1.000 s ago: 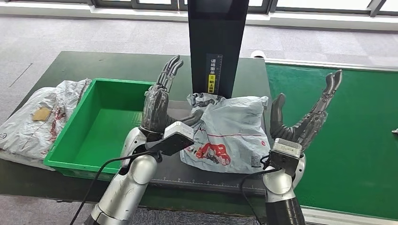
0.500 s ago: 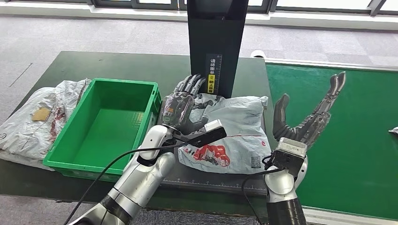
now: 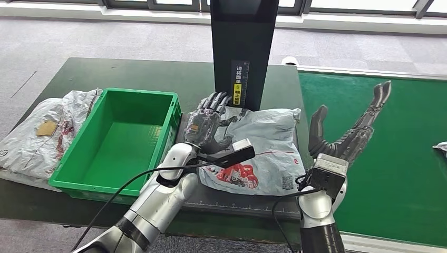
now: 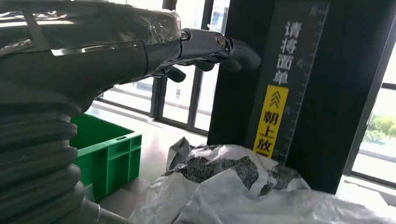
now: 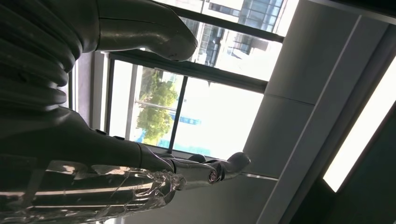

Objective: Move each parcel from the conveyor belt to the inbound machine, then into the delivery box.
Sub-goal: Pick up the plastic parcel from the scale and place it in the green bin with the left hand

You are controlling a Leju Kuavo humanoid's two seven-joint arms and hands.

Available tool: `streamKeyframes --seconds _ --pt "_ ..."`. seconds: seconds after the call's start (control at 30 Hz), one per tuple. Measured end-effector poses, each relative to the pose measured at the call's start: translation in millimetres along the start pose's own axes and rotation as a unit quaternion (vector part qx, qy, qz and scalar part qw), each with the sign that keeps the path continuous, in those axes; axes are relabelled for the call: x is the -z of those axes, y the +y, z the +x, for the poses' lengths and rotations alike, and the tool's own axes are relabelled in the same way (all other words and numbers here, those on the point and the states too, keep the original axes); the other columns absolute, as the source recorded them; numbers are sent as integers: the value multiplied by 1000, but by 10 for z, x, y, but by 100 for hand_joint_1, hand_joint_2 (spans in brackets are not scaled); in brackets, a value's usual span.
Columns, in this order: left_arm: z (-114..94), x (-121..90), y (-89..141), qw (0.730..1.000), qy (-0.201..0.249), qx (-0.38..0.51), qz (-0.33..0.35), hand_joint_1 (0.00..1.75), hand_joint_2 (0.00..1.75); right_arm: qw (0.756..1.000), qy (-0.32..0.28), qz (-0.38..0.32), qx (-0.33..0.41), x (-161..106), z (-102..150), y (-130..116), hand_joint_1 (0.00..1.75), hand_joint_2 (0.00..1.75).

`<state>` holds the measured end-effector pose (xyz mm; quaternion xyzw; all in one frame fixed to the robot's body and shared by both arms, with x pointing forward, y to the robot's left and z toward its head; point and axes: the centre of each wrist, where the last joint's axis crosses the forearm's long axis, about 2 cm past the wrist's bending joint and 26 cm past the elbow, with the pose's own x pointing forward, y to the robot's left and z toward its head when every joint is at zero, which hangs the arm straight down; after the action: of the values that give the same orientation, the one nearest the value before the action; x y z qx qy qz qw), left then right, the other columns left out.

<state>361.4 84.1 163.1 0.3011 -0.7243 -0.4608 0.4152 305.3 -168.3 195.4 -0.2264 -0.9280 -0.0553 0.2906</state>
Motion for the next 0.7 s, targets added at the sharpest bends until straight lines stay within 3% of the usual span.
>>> streamKeyframes --seconds 0.23,0.4,0.67,0.7 --pt "0 -5 -133 997 -3 32 -63 0 175 1000 1 5 8 18 0 9 0 175" --pt "95 -76 -353 984 -51 41 -168 0 175 1000 11 12 19 42 -14 38 0 175" --pt "232 -142 -504 967 -97 4 -234 0 175 1000 18 13 18 27 -34 45 0 175" --pt "248 -145 -512 966 -103 0 -237 38 175 1000 19 13 18 27 -37 42 0 175"
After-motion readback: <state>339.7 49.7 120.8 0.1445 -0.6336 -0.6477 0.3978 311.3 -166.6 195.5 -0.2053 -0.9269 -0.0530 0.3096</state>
